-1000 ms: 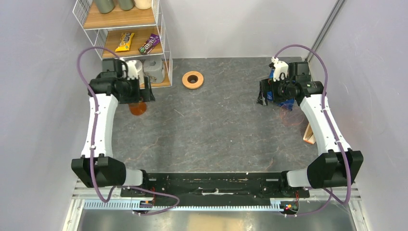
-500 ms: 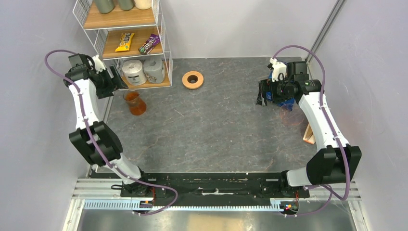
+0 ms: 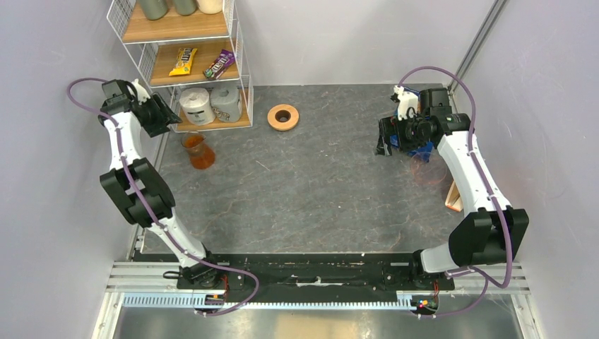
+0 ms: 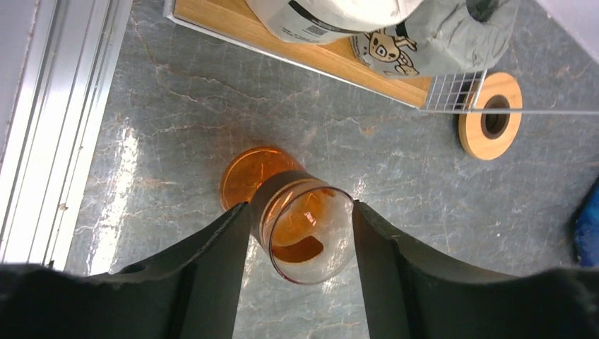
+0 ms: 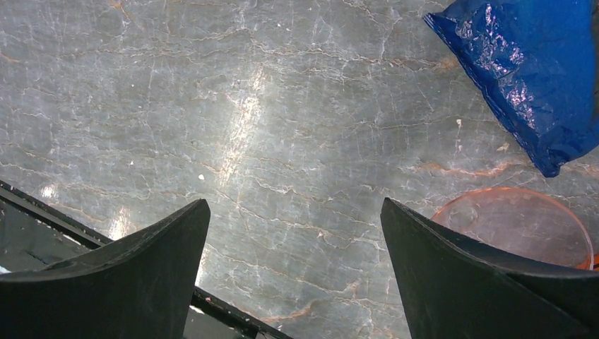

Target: Place the coffee filter in the dripper

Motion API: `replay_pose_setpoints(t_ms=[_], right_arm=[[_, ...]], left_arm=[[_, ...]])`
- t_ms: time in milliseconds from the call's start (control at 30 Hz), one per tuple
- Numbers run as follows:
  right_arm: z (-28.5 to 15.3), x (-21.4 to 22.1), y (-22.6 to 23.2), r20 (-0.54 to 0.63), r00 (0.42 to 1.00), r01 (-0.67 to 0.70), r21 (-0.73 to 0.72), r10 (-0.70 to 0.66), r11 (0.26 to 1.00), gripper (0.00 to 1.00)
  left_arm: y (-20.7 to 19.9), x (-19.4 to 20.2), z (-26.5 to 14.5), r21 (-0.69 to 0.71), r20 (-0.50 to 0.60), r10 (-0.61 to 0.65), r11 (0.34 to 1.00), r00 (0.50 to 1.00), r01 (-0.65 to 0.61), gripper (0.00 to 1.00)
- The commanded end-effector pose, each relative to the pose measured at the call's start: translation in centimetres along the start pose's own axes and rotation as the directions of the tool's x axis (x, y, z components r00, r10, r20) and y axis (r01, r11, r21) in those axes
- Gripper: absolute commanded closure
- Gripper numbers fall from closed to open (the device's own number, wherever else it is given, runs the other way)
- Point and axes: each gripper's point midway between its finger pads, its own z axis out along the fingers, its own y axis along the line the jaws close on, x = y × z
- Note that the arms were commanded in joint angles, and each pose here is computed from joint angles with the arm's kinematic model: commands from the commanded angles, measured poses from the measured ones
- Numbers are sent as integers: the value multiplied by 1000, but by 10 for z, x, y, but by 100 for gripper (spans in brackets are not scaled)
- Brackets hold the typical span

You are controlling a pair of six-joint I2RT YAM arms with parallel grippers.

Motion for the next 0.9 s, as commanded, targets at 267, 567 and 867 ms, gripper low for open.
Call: replay_pose_setpoints(t_ms=[267,567,867], right_arm=[[-3,-14,0,17,999,29,-17,-29,999,1],[3,-13,-2,1,1000,29,-21,-29,999,1],[4,-9,-2,-11,999,32,-25,-33,999,1]], left_arm=[[22,6,40,19,-11,-85,996,996,86,48],[31,45,58,4,-113,-163,986,980,165,50],[14,81,53,37,-207,-305,947,929,319,48]])
